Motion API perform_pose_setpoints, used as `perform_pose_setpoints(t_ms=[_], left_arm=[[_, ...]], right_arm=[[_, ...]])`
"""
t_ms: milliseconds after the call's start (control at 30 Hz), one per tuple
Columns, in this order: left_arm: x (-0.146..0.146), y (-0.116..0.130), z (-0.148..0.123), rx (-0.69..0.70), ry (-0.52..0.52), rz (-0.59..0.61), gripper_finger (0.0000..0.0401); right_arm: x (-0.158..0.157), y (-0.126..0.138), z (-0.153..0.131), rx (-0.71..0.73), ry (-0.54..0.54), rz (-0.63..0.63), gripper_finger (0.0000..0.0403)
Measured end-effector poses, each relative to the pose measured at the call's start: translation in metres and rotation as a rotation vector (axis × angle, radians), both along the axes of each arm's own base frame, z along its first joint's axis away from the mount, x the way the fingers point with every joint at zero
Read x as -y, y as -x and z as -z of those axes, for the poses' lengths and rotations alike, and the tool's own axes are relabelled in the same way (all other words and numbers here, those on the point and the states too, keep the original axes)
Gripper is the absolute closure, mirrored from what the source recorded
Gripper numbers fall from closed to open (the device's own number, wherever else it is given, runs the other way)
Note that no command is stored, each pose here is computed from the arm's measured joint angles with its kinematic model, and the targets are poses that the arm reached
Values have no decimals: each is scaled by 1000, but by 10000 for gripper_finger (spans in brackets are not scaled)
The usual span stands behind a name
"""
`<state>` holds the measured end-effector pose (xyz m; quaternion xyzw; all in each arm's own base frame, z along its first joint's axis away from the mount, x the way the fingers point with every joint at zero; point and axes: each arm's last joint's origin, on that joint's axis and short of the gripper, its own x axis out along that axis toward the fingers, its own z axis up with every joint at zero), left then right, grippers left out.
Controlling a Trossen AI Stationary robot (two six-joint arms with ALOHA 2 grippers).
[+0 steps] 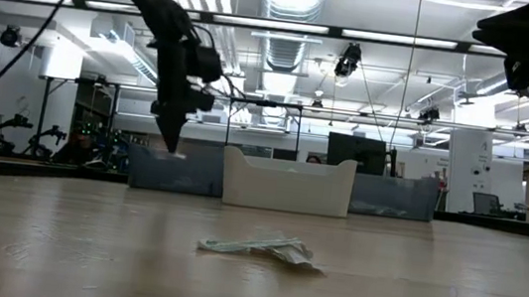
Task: Pick & Place First Aid Supplies
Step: Put the green bandage into the left black bin
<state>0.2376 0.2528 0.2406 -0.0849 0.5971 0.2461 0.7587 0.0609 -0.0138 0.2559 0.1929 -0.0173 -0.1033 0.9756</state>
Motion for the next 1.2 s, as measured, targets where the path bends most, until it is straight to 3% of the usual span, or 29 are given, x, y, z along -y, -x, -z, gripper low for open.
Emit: perform_pose_setpoints(t_ms=[233, 467, 800, 900, 1000, 1200], left_arm=[[-9, -10, 34, -45, 88, 53, 401], [-12, -13, 38, -24, 80, 61, 398], [-4, -7, 13, -4, 40, 7, 303], [12, -6, -11, 41, 63, 19, 282], [44, -11, -42, 176, 106, 78, 275], [140, -32, -92, 349, 72, 274, 275]], right_arm=[[0, 0, 0, 0, 0, 0, 323], [0, 0, 0, -2, -1, 0, 314], [0, 0, 1, -6, -1, 0, 327], [0, 0, 1, -6, -1, 0, 333], [0, 0, 1, -6, -1, 0, 337], [0, 0, 1, -6, -1, 0, 339]])
